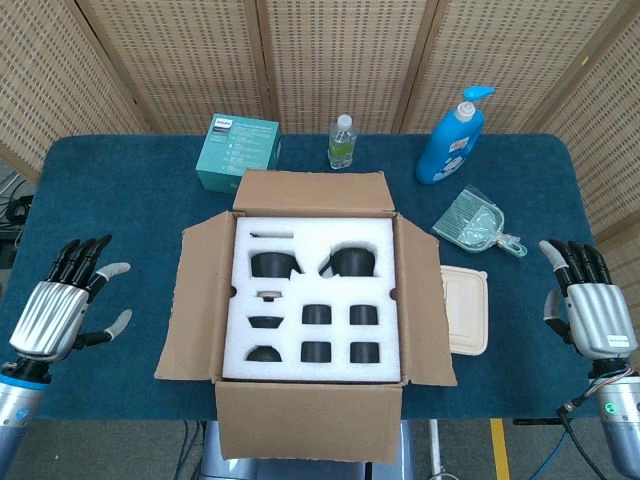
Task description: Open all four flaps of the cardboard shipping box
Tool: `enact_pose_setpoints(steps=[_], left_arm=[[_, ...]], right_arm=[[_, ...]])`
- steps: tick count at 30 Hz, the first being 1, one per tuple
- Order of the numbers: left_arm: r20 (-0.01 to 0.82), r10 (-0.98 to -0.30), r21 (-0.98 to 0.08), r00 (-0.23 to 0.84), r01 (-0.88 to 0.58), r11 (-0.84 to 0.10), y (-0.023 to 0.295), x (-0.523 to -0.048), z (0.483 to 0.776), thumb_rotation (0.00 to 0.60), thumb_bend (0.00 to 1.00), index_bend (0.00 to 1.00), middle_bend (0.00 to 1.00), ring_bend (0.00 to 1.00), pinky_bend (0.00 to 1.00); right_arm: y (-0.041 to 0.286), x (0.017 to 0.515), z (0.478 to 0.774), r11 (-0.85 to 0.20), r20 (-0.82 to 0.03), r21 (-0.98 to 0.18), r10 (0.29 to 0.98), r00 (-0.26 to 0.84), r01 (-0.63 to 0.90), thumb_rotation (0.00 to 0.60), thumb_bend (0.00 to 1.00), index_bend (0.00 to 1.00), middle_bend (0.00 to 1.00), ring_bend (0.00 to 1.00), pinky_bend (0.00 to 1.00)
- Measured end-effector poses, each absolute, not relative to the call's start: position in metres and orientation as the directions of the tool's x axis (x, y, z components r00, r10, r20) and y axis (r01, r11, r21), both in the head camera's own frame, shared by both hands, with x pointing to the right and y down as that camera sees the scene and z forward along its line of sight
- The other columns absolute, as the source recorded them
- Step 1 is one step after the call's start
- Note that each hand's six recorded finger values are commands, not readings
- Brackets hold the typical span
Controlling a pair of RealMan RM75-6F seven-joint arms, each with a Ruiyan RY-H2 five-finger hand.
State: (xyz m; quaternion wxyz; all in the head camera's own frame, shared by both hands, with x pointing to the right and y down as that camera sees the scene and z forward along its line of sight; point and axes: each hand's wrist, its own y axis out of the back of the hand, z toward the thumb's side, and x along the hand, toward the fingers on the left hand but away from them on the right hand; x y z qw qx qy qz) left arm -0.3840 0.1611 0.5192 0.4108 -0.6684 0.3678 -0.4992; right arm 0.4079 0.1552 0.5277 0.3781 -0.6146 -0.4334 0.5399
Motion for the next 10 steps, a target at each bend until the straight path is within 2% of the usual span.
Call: enact_pose_setpoints(steps=[10], left_arm=[[0.384, -0.916, -0.916, 0.119, -0.079, -0.394, 0.192, -0.413, 0.52, 0.424, 0.34, 0.24, 0.0, 0.0, 0.0]], right_arm=[[0.167, 0.409, 0.529, -0.328, -0.328, -0.938, 0.945, 0.02, 0.114, 0.6, 0.81, 0.05, 0.11, 0.0, 0.03]])
